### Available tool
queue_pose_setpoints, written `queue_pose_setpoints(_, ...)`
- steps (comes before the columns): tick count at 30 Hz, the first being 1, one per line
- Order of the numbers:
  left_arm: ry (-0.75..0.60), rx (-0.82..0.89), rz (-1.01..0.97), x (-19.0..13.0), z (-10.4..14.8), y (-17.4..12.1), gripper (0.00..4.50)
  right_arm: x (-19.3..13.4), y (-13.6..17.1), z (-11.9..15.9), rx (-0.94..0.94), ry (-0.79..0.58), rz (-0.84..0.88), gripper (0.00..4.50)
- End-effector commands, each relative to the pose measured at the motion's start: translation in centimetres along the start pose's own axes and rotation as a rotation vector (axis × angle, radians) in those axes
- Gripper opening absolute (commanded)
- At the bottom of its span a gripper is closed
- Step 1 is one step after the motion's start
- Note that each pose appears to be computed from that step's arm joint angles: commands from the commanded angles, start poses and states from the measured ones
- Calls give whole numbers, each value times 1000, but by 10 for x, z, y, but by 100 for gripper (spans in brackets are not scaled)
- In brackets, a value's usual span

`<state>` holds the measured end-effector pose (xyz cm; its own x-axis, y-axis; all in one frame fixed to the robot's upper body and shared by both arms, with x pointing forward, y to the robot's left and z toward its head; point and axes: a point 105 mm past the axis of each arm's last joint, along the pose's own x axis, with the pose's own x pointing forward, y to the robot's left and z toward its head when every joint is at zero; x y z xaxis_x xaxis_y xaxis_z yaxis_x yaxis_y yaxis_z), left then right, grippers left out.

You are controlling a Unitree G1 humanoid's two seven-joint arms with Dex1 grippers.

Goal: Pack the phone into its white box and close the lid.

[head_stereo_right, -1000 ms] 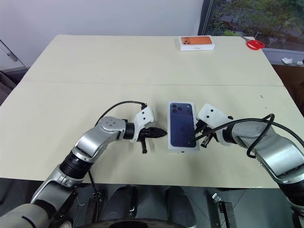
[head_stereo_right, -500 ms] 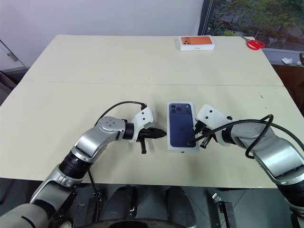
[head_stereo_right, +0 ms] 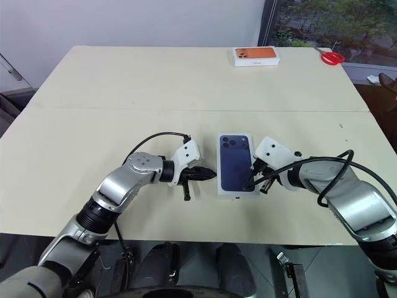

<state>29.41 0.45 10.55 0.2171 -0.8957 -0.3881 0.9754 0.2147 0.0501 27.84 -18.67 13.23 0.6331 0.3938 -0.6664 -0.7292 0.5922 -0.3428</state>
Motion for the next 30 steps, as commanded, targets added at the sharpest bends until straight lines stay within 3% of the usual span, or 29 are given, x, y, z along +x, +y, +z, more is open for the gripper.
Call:
queue_pose_setpoints(1, -42, 44, -27, 2, 14, -6, 0, -6, 12, 11, -52, -47, 44, 3)
queue_pose_setpoints(30, -22, 53, -49, 4, 12, -8, 0, -19, -2, 2, -55, -14, -13, 3)
